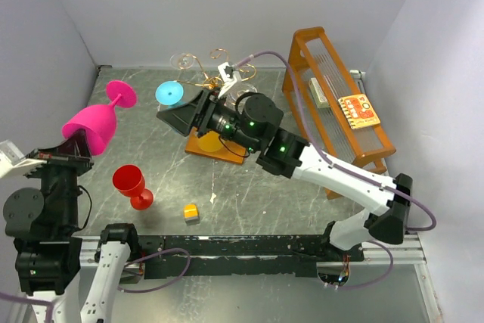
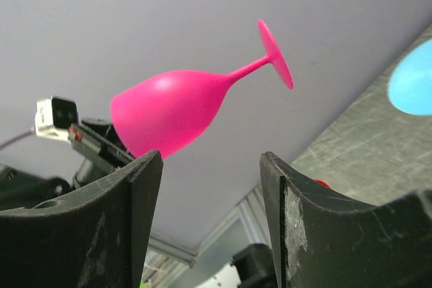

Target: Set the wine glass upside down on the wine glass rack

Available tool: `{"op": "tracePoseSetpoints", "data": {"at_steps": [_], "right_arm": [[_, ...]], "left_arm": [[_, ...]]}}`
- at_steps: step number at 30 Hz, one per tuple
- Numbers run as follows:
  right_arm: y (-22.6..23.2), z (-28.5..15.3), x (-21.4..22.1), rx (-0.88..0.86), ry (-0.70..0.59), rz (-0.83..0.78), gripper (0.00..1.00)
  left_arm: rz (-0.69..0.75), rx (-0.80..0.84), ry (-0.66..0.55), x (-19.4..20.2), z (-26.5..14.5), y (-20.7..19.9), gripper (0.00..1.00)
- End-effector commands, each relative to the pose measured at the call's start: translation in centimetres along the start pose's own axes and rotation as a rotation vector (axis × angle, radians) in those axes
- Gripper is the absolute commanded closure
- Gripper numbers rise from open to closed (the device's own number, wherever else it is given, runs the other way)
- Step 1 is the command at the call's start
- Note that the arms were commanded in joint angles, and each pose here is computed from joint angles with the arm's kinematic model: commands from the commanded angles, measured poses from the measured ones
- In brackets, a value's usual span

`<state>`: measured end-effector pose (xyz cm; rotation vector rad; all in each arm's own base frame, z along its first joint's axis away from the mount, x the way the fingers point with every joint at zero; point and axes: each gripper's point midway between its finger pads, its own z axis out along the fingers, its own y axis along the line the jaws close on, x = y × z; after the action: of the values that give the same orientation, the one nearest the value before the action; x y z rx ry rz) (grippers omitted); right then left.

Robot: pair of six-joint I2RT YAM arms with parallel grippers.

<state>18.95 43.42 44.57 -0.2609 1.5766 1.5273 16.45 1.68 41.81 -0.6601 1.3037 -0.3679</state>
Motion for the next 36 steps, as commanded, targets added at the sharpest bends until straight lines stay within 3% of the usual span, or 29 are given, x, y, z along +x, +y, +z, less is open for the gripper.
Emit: {"op": "tracePoseSetpoints", "data": {"at_steps": [1,16,31,36], "right_arm": [[2.4,1.6,-1.8,-0.033,-0.077,0.106,0.40],[4.4,8.1,-0.4,-0.037,-0.025,0.342,0.46],[4.3,7.8,-1.7,-0.043,-0.111,0.469,0.50],[3.6,7.7,-1.3,0.002,-0.122,0.517,0.59]], "left_arm": [[-0.032,0.183,-0.109,-2.4,-0.9,-3.4,0.93],[-0.002,0.381,-0.231,-4.3,-3.0,-6.3,0.93],[-0.025,0.413,-0.188,-2.7,-2.4,-6.3,0.93],[-0.030,0.434,-0.178,-2.3,-2.5,-6.5,0.93]]}}
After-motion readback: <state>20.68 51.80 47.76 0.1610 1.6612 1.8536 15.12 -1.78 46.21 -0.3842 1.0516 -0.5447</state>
